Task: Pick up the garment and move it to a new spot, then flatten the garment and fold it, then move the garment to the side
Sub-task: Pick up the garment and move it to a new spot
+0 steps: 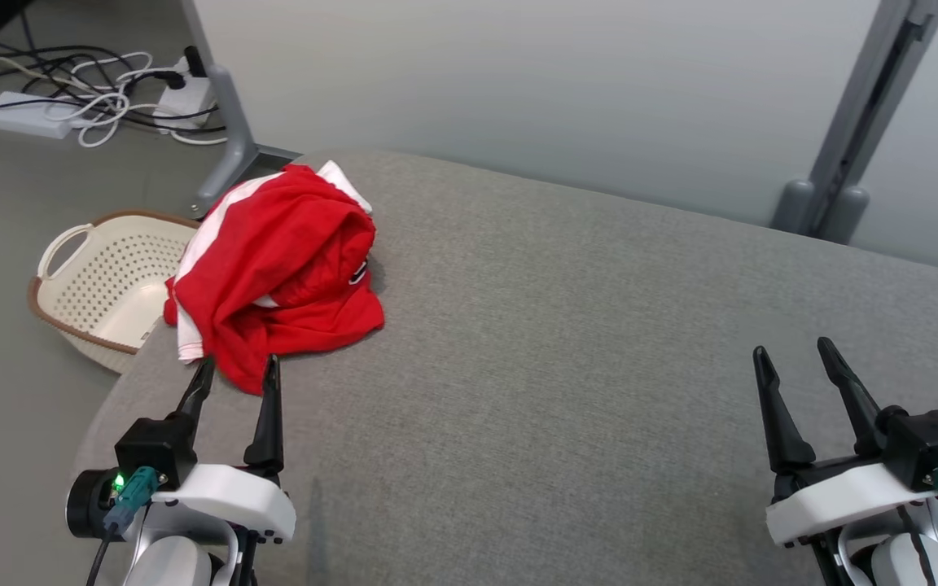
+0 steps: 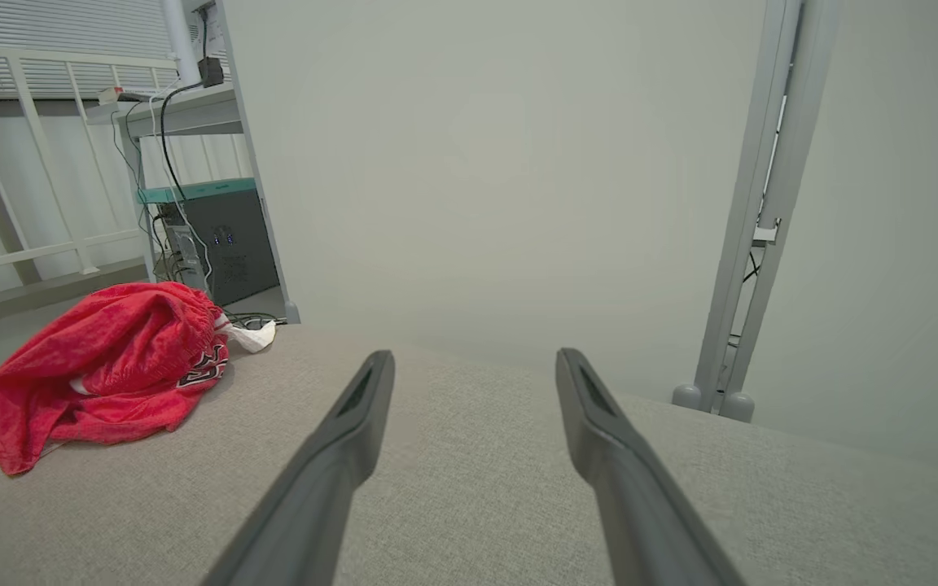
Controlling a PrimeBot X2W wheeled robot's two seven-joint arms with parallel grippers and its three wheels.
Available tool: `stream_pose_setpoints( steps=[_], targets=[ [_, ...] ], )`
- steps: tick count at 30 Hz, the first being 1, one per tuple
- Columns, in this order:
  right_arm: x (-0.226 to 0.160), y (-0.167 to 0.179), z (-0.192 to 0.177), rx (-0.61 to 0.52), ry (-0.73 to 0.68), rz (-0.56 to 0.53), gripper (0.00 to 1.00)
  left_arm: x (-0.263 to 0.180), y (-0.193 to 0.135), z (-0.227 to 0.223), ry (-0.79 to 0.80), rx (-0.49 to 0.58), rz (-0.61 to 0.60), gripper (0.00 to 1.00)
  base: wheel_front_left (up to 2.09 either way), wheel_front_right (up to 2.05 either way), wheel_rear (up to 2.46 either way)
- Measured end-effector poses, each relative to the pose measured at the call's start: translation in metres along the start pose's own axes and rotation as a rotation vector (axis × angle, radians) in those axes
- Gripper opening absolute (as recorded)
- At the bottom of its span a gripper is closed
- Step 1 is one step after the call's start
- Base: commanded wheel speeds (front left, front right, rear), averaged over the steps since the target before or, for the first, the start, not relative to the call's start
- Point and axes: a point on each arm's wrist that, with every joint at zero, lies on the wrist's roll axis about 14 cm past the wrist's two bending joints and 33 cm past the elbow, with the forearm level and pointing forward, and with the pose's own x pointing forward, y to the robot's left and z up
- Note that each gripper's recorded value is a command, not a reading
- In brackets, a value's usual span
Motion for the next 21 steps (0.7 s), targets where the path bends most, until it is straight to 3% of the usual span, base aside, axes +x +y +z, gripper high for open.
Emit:
stream_pose_setpoints(
  steps=[11,21],
  targets=[
    [0.018,0.032,-0.004,0.009,0.007,0.094,1.00,-0.016,0.032,0.005,-0.013,0.006,0.089,1.00,0.00,0.00,0.00],
    [0.020,0.036,-0.006,-0.004,0.012,0.106,1.00,-0.018,0.035,0.005,-0.011,0.001,0.099,1.00,0.00,0.00,0.00]
  ],
)
